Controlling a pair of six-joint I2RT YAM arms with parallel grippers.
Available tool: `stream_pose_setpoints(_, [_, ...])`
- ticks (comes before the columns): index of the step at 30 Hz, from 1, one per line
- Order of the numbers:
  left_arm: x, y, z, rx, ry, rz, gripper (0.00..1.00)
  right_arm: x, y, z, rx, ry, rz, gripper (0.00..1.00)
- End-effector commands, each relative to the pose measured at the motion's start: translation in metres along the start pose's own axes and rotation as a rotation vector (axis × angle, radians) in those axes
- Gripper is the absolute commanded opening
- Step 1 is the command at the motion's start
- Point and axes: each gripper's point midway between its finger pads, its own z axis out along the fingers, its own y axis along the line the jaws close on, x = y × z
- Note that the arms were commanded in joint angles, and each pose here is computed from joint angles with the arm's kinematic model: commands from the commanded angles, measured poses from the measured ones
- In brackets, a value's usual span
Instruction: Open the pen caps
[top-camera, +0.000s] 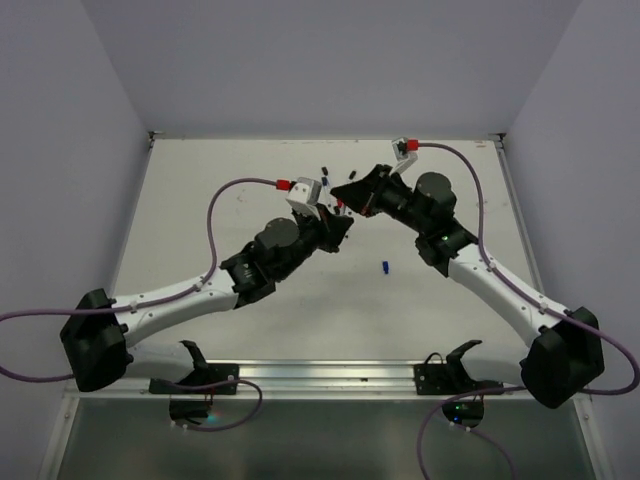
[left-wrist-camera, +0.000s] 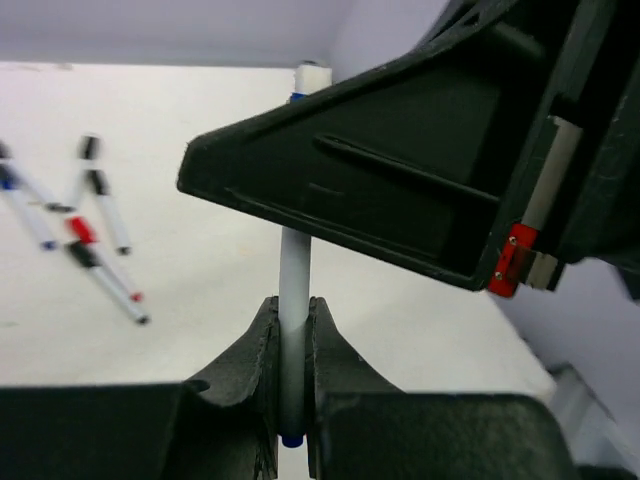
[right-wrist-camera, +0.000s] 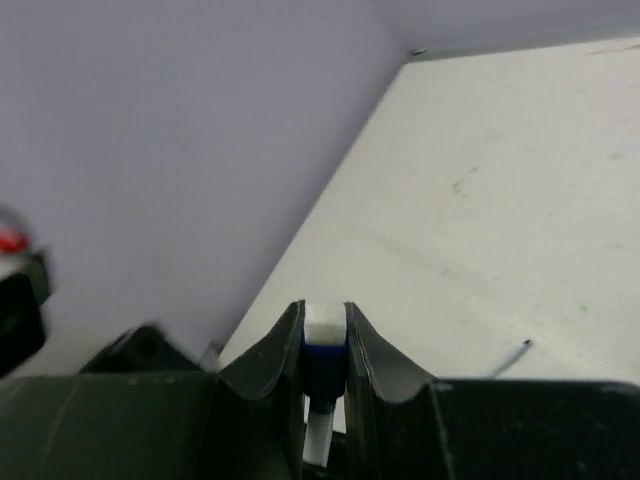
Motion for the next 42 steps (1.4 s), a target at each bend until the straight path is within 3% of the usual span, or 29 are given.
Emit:
stream_pose_setpoints(1, [-0.026,0.047,-0.017,-0.511,-0.088,0.264,0.00,0.000,-0.086,-0.021,0.672,-0.013,-0.215,0.00])
stream_pose_setpoints(5, [-0.008,0.042,-0.017,-0.559,-0.055,0.375,0.00,-0.001,-0.100,-0.026,0.872,0.031,-0.237,0.00])
stream_pose_setpoints(8, [0.004,0.028,-0.012,-0.421,-0.009,0.362,0.00,0.010,-0.103,-0.023,0.856,0.085,-0.244,0.00])
stream_pose_setpoints(11, [0.021,0.000,-0.010,-0.152,0.063,0.288,0.00,0.011,-0.109,-0.020,0.782,0.091,-0.182,0.00])
stream_pose_setpoints(12, [0.009,-0.003,-0.013,-0.078,0.040,0.201,0.00,0.011,-0.094,-0.005,0.642,0.082,-0.130,0.00])
stream_pose_setpoints(14, [0.024,-0.024,-0.028,0.194,0.055,0.099,0.00,0.023,-0.102,-0.006,0.555,0.100,-0.035,0.00])
stream_pose_setpoints(15, [0.009,-0.025,-0.036,0.261,0.015,0.039,0.00,0.004,-0.096,-0.003,0.485,0.028,-0.001,0.00])
stream_pose_setpoints(17, [0.015,-0.047,-0.058,0.467,0.017,0.010,0.00,0.007,-0.095,-0.004,0.389,0.007,0.050,0.00])
stream_pose_setpoints(18, [0.000,-0.058,-0.068,0.537,-0.036,-0.030,0.00,-0.020,-0.073,0.002,0.250,-0.107,0.034,0.00])
stream_pose_setpoints(19, [0.010,-0.070,-0.082,0.640,-0.001,-0.039,0.00,-0.020,-0.061,0.001,0.144,-0.097,0.054,0.00])
stream_pose_setpoints(23, [-0.006,-0.093,-0.112,0.814,-0.056,-0.129,0.00,-0.036,-0.057,-0.003,0.038,-0.207,0.084,0.00])
stream_pose_setpoints(28, [0.006,-0.085,-0.101,0.750,0.003,-0.196,0.00,-0.052,-0.079,-0.010,0.186,-0.301,0.081,0.00])
stream_pose_setpoints(31, [0.018,-0.058,-0.075,0.546,0.067,-0.146,0.00,-0.050,-0.092,-0.003,0.273,-0.227,0.073,0.00])
stream_pose_setpoints(32, [0.018,-0.037,-0.060,0.401,0.066,-0.134,0.00,-0.062,-0.090,0.003,0.310,-0.212,0.062,0.00])
stream_pose_setpoints(33, [0.048,0.001,-0.053,0.210,0.189,-0.075,0.00,-0.030,-0.132,-0.012,0.537,-0.057,0.085,0.00])
stream_pose_setpoints(34, [0.029,0.019,-0.041,0.074,0.138,-0.030,0.00,-0.022,-0.139,-0.014,0.597,0.023,0.078,0.00])
stream_pose_setpoints(35, [0.032,0.035,-0.038,-0.008,0.162,0.016,0.00,-0.024,-0.145,-0.007,0.625,0.106,0.025,0.00])
stream_pose_setpoints(36, [0.051,0.068,-0.041,-0.156,0.255,0.074,0.00,0.001,-0.163,-0.035,0.781,0.233,0.043,0.00])
stream_pose_setpoints(42, [0.020,0.152,-0.052,-0.478,0.202,0.197,0.00,0.028,-0.196,-0.104,1.039,0.365,-0.056,0.00])
